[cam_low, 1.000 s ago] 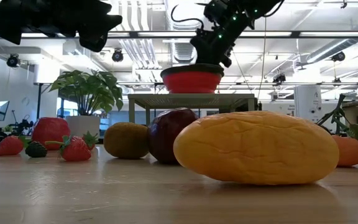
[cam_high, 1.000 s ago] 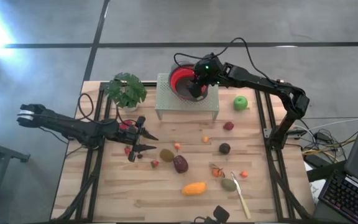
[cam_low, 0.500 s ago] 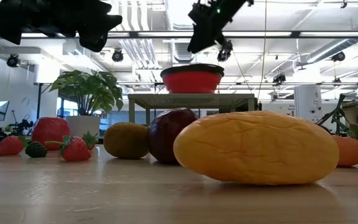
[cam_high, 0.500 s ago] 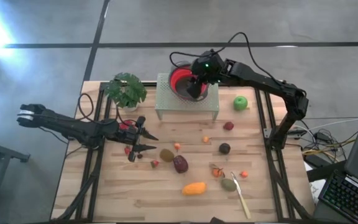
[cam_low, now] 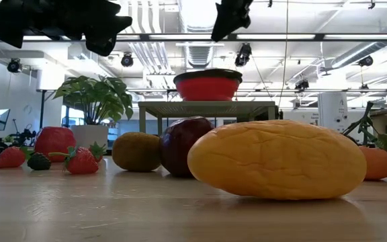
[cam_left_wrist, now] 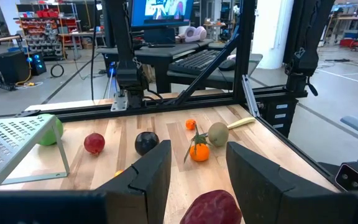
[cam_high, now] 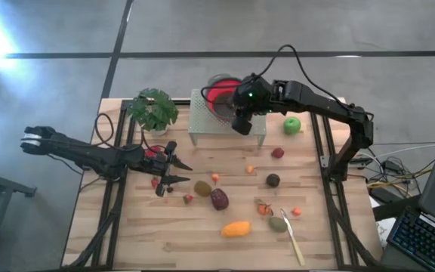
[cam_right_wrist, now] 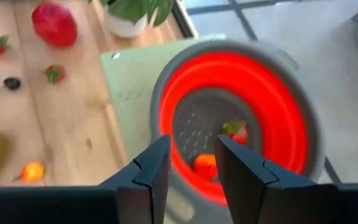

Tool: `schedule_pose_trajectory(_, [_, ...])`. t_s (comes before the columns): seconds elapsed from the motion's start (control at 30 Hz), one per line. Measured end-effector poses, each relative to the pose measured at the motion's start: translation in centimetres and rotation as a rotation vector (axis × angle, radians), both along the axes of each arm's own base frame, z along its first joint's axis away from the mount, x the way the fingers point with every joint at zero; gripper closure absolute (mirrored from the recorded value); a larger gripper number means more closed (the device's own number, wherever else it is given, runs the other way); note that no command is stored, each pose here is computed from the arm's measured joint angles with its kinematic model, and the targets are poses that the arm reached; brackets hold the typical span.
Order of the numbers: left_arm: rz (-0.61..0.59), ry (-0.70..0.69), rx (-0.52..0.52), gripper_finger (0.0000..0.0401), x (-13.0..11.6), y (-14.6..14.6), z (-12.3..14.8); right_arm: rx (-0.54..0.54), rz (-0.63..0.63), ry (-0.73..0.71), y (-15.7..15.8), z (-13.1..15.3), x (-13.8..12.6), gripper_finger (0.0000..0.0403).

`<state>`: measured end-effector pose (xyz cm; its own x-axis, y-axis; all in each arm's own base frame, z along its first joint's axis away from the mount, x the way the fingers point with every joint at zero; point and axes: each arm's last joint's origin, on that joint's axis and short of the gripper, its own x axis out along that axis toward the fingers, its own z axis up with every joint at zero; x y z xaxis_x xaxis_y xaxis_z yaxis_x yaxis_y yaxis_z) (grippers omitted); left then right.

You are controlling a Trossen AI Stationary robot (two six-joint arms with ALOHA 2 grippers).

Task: Pick & Place Fruit
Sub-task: Put the pomegranate into the red strainer bowl on the shelf

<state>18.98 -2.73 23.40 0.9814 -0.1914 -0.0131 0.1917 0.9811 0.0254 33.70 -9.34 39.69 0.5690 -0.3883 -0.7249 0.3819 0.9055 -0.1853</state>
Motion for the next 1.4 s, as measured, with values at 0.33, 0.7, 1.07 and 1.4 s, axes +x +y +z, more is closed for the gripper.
schedule_pose_trajectory(0.33, [0.0, 0.0, 0.0, 0.024, 0.0, 0.0, 0.0, 0.072, 0.024, 0.137, 2.9, -2.3, 0.0, 0.0252])
schedule_pose_trajectory(0.7, [0.001, 0.0, 0.0, 0.024, 0.0, 0.0, 0.0, 0.129, 0.048, 0.306, 6.3, -5.1, -0.6, 0.0256])
schedule_pose_trajectory(1.07, [0.001, 0.0, 0.0, 0.024, 0.0, 0.0, 0.0, 0.174, 0.042, 0.379, 10.3, -5.7, -1.4, 0.0289])
schedule_pose_trajectory(1.4, [0.0, 0.0, 0.0, 0.024, 0.0, 0.0, 0.0, 0.191, 0.017, 0.524, 14.4, -7.8, -3.0, 0.0308])
